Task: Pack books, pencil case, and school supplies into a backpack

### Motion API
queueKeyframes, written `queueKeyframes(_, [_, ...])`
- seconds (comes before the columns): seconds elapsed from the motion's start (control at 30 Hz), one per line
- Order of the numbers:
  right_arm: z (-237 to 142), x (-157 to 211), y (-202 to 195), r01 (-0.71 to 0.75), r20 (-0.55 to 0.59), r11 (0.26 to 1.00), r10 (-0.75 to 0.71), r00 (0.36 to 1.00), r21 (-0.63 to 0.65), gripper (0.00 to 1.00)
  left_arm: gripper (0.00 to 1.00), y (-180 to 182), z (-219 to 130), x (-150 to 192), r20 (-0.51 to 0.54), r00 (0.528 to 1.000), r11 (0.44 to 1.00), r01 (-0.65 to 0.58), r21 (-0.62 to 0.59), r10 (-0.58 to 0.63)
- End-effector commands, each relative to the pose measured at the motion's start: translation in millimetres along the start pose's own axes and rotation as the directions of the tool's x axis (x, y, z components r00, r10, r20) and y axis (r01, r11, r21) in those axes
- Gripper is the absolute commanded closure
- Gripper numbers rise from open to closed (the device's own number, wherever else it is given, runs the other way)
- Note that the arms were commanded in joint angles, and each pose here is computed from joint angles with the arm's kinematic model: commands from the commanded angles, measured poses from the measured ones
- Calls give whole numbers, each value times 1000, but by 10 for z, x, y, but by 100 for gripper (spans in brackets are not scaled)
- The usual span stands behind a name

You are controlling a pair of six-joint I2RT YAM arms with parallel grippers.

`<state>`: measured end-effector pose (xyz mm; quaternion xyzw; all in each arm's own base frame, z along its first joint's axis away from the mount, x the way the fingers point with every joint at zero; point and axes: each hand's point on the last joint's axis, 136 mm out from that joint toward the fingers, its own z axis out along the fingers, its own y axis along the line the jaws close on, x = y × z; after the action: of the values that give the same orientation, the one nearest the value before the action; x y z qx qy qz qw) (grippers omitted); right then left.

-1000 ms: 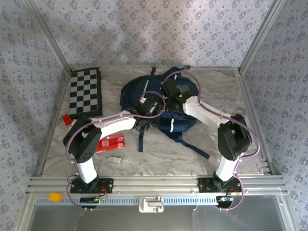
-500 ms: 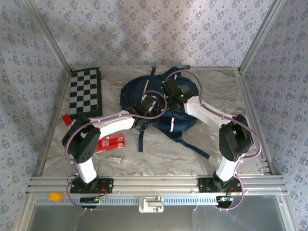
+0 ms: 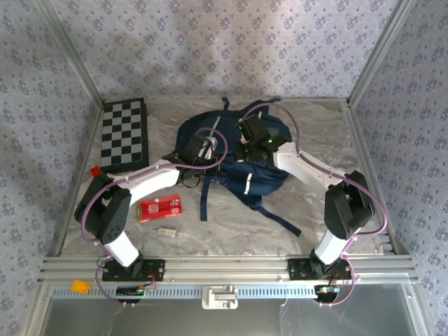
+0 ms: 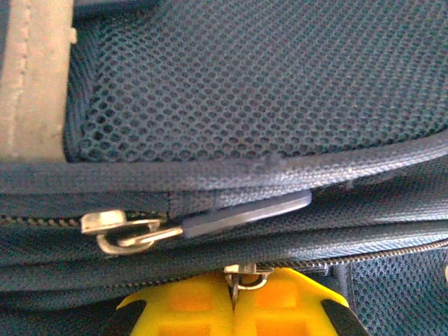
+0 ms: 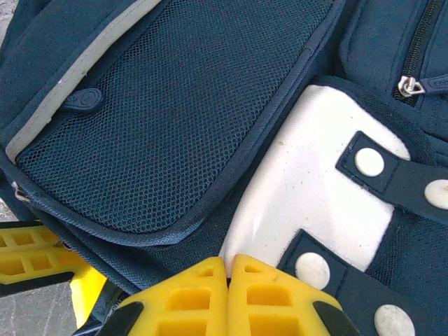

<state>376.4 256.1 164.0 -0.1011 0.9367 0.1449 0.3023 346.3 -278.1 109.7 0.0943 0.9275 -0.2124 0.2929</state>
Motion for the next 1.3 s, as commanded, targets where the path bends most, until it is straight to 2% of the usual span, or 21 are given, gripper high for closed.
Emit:
queueKeyframes(0.0, [-231,-93,-30,19,37,1000,-20,999,19,91,100,104,-20,-9,-8,1000,1000,-4,-15,4])
queueKeyframes(0.07, [-285,-36,-24,6,24,1000,-6,1000,17,72,100,32,-41,-31,6,1000,1000,2,18,-2])
queueKeyframes(0.1, [-313,-6,-7,-4,23,1000,4,1000,8,65,100,21,-48,-32,9,1000,1000,1,21,-2])
queueKeyframes(0.17, [-390,74,43,-41,22,999,41,999,-21,56,100,16,-58,-49,11,1000,1000,6,19,-6])
queueKeyframes(0.23, [-419,211,136,-76,3,995,76,997,-67,53,100,39,-54,-50,6,1000,1000,11,5,-11])
queueKeyframes(0.33, [-364,544,248,-130,-55,986,125,991,-101,54,100,23,-64,-41,-1,1000,1000,9,10,-9])
queueKeyframes(0.47, [-186,908,335,-173,-97,976,161,982,-129,69,100,21,-77,-36,0,1000,1000,3,11,-3])
queueKeyframes(0.57, [-40,1028,214,-186,-109,978,176,978,-91,79,100,-7,-86,-8,-14,1000,1000,-5,16,5])
queueKeyframes(0.67, [55,1053,-17,-188,-111,982,184,977,-25,84,100,-111,-126,75,-30,999,999,-33,29,34])
queueKeyframes(0.83, [150,809,-466,-225,-69,974,227,972,31,83,100,-427,-177,296,-66,997,996,-40,76,45])
queueKeyframes(0.93, [175,620,-699,-240,-45,969,243,969,58,83,100,-763,-184,450,-94,994,990,-37,139,50])
queueKeyframes(1.1, [155,306,-991,-236,-4,959,239,971,157,75,100,-1218,-147,563,-125,991,981,-18,193,42])
queueKeyframes(1.27, [79,296,-913,-262,-16,955,267,964,137,67,100,-1140,-92,474,-109,994,989,-2,149,18])
